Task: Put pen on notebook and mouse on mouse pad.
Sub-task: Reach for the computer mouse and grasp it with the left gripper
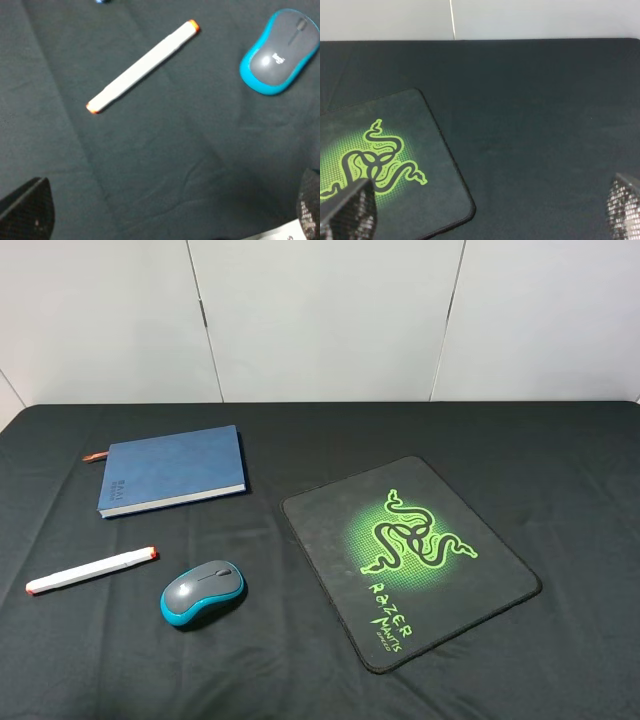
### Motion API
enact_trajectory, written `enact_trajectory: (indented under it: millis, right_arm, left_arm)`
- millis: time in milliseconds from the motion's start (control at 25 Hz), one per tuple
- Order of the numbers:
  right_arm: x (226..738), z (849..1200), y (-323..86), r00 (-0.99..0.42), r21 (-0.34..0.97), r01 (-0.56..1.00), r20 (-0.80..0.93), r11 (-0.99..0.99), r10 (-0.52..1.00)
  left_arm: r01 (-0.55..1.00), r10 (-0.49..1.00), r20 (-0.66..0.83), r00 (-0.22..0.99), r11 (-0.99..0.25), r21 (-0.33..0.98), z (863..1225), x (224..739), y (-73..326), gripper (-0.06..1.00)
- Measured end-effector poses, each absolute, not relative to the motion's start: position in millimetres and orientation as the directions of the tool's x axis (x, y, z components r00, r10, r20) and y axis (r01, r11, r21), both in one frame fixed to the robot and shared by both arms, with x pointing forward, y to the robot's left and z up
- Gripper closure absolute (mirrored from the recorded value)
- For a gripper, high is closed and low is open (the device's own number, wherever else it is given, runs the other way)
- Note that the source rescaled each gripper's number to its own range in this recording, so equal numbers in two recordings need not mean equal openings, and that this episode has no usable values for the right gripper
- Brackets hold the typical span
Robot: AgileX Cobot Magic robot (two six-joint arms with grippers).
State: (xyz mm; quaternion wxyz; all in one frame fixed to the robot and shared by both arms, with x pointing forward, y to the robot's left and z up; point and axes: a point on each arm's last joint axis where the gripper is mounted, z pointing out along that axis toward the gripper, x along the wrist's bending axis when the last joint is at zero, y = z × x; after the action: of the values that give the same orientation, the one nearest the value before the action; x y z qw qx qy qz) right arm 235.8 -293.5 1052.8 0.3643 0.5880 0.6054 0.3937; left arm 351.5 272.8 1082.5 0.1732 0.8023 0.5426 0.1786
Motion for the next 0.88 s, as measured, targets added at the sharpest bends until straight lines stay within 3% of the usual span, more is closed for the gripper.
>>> enact_trajectory:
  millis: [480,880]
  right_arm:
    - [235.8,1052.8,-293.5,-0.043,0.905,0.425,0.022,-0.001,0.999]
    - [235.8,1052.8,-293.5,-0.043,0.905,0.425,0.022,-0.001,0.999]
  left_arm:
    - [0.767,0.814,0.095,0.573,-0.574,0.286,1041.3,394.7,218.6,-0.01]
    - [0.724,0.741,0.078,0.667,-0.669,0.170,982.8,428.5,173.6,-0.01]
